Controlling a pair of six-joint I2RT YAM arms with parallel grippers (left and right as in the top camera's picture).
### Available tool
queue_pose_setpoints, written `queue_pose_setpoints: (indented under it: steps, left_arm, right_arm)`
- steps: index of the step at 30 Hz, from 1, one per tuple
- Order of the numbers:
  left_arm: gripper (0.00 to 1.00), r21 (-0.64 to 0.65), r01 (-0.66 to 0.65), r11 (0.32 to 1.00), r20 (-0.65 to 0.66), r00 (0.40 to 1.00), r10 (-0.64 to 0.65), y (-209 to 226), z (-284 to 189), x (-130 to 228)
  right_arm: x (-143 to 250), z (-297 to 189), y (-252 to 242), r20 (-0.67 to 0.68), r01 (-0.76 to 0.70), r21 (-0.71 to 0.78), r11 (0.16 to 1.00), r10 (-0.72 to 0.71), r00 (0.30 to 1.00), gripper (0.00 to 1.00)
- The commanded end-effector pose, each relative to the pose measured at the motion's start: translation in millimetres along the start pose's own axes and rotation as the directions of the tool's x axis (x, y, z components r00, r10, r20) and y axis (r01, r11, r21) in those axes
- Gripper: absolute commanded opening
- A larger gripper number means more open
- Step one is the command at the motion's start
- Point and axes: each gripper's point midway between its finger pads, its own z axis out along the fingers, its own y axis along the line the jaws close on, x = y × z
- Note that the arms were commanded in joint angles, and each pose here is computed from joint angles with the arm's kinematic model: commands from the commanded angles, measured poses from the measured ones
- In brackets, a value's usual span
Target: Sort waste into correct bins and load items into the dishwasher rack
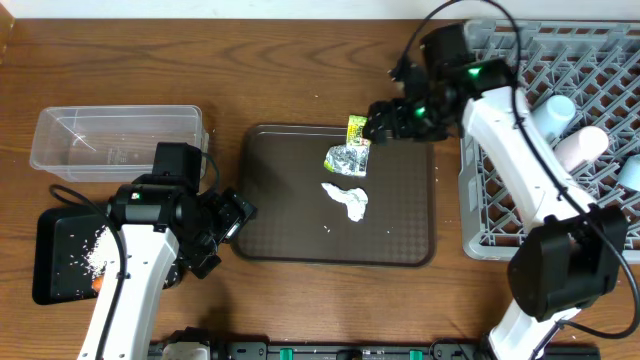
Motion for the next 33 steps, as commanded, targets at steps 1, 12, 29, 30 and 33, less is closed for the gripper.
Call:
queue_pose_setpoints:
  steps: [1,12,29,30,33]
  left_arm:
    - [0.98,-0.009,0.003,1.0,0.01,1.0,-0.003,0.5,-0.5,-1.6]
    - [0.98,-0.009,0.003,1.0,0.01,1.0,-0.003,0.5,-0.5,-1.6]
    - [0.98,-0.009,0.003,1.0,0.01,1.0,-0.003,0.6,-0.5,-1.5]
    - [0.98,-0.009,0.003,1.0,0.01,1.0,-0.003,0.6,-0.5,-1.5]
    - [0.98,-0.009,0.003,1.0,0.01,1.0,-0.003,0.6,-0.5,-1.5]
  right_arm:
    - [9.7,-14.7,2.6,0.033,-0.065,0.125,0.99,0.061,0.998,0.99]
    - [54.4,-16.9,4.0,-0.068,-0.044,0.319,0.947,0.069,0.995,0.99]
    - [59.8,-13.9,11.8,-0.086,-0.011,0.322,0.947,0.041,0.995,0.99]
    - [59.6,-13.9,11.9,-0.085,-0.011,0.322,0.947,0.041,0.996,0.99]
    - [62.0,-14.3,11.0,-0.098,0.0,0.325,0.946,0.034,0.995,0.99]
